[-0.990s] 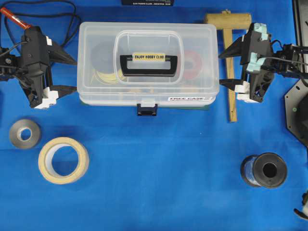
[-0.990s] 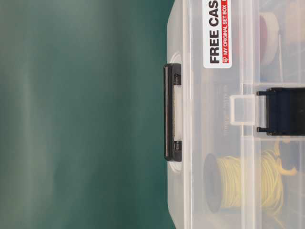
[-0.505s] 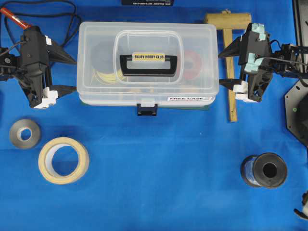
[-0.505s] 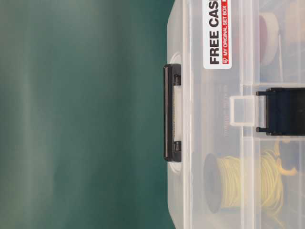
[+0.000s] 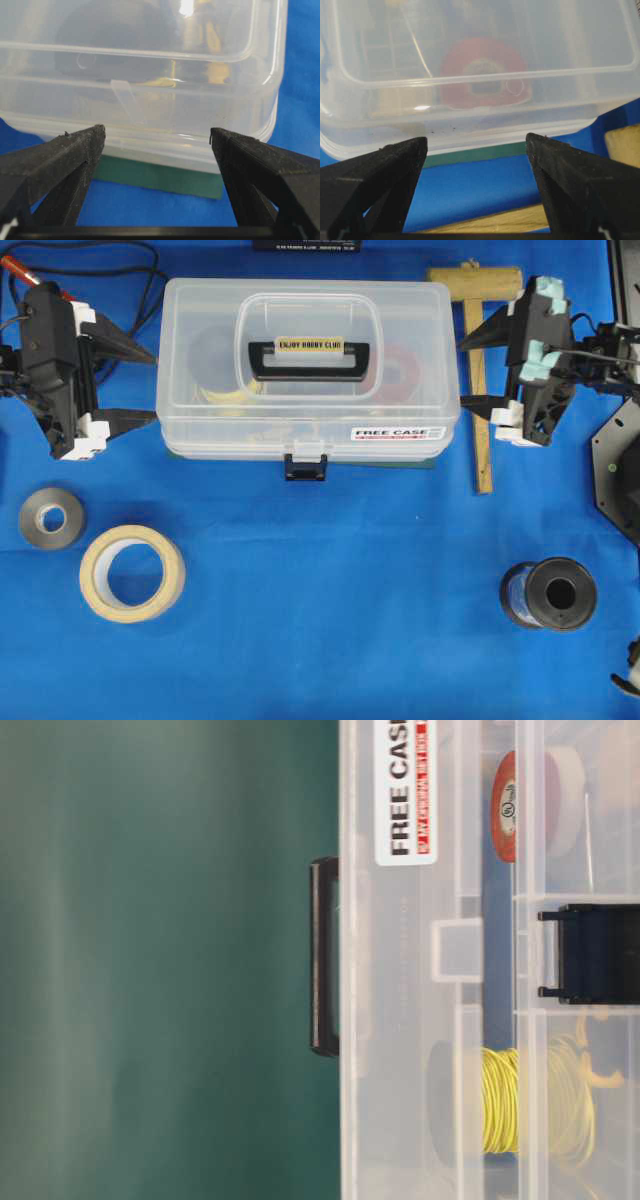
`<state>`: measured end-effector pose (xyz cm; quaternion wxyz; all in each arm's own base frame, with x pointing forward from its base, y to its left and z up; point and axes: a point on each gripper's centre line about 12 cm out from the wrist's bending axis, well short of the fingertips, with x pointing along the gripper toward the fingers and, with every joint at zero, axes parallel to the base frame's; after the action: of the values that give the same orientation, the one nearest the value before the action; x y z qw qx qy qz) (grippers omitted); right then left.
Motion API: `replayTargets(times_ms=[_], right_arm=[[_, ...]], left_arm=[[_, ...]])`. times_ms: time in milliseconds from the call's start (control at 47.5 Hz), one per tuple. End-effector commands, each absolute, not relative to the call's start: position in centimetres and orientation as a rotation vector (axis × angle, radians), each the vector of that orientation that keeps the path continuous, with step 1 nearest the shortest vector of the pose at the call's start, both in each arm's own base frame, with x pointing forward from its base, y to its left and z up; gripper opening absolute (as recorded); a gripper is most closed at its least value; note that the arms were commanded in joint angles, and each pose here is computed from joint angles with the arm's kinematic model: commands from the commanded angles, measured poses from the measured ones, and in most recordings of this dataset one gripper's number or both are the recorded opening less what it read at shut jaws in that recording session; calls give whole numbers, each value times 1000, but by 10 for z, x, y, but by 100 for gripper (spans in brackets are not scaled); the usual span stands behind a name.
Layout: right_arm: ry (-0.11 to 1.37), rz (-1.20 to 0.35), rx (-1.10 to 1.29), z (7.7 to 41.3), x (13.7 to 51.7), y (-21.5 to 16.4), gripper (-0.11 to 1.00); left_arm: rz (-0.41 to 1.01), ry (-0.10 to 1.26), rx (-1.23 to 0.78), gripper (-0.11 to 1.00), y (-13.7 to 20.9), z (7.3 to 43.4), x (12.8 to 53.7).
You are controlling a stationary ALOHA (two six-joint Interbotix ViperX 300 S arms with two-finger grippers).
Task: Open the tool box with both arms.
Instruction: 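Close both grippers on the lid edges of the clear box, then lift and swing the lid back away from the table edge with both grippers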
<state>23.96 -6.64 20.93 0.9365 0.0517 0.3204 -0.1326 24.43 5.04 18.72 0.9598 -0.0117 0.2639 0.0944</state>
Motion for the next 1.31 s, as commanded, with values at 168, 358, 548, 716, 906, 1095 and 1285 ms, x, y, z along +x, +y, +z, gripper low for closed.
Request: replayTargets(times_ms=[168, 358, 548, 716, 906, 1095, 1285], right_arm=[[500, -263, 101, 256, 247, -65, 81], [491, -263, 100, 258, 247, -65, 81], [482, -266, 98, 260, 247, -66, 81], [464, -292, 105, 264, 247, -72, 81], [416, -332, 109, 270, 246, -83, 81], [384, -369, 110, 273, 244, -93, 81], [347, -409, 116, 277, 242, -104, 81]], left_arm=[[200, 392, -4, 91, 54, 229, 254], [200, 386, 1, 91, 54, 232, 251], [223, 378, -1, 91, 60, 235, 252], [275, 368, -6, 91, 74, 238, 252], [336, 346, -5, 91, 91, 243, 251], [358, 324, 21, 91, 98, 249, 251], [382, 300, 38, 91, 106, 255, 253]])
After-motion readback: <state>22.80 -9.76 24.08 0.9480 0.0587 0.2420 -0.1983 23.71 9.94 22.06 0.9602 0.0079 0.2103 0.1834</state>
